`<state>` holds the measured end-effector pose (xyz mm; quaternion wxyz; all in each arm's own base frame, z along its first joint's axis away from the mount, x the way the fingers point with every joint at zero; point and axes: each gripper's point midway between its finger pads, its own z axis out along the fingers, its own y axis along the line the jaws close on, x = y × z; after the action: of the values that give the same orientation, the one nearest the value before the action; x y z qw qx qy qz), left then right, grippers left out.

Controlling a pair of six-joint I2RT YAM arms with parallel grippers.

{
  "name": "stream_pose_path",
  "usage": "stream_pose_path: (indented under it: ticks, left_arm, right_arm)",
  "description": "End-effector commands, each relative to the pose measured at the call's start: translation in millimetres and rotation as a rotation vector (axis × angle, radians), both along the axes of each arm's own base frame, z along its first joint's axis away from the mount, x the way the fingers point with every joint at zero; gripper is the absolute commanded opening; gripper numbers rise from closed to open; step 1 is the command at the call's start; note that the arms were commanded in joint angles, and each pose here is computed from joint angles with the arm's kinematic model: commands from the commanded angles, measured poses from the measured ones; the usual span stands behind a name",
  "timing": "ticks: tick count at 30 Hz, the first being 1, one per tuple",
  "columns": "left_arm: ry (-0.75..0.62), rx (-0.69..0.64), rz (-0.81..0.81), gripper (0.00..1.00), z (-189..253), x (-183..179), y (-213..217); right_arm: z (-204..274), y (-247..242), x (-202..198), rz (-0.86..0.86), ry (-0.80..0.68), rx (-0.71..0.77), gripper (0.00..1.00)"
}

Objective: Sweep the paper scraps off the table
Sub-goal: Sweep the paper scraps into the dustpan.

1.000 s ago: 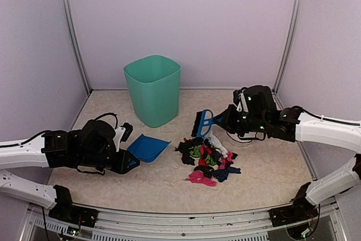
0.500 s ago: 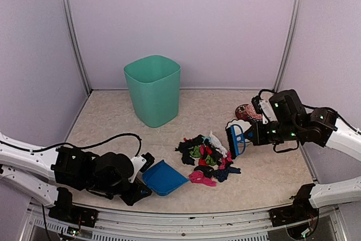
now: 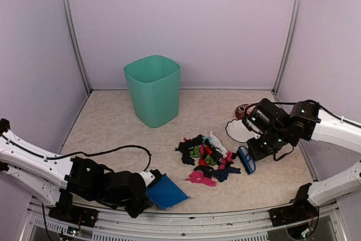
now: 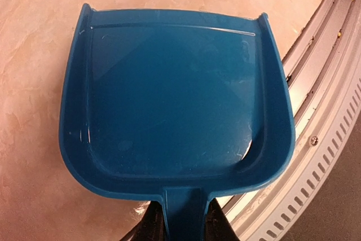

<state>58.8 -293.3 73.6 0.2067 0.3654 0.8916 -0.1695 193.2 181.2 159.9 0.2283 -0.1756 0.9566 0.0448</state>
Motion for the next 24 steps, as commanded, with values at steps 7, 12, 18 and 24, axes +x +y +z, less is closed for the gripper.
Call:
stream_pose_path:
  ticks: [7,12,18,24]
  left_arm:
    - [0.018,0.084,-0.001,0.0,-20.3,14.4,0.6]
    - [0.011,0.071,-0.032,0.0,-18.5,25.3,-16.1]
    - [0.02,0.068,-0.071,0.0,-26.6,36.0,-36.5]
    - [0.038,0.084,-0.107,0.0,-35.8,43.3,-55.9]
  right_arm:
    - [-18.9,-6.4,3.8,-0.044,0.003,-0.161,0.0]
    - [-27.2,2.3,18.5,-0.055,-0.032,-0.189,0.0]
    - [-30.5,3.7,40.8,-0.092,-0.096,-0.284,0.0]
    - [-38.9,39.7,46.2,-0.006,-0.091,-0.227,0.0]
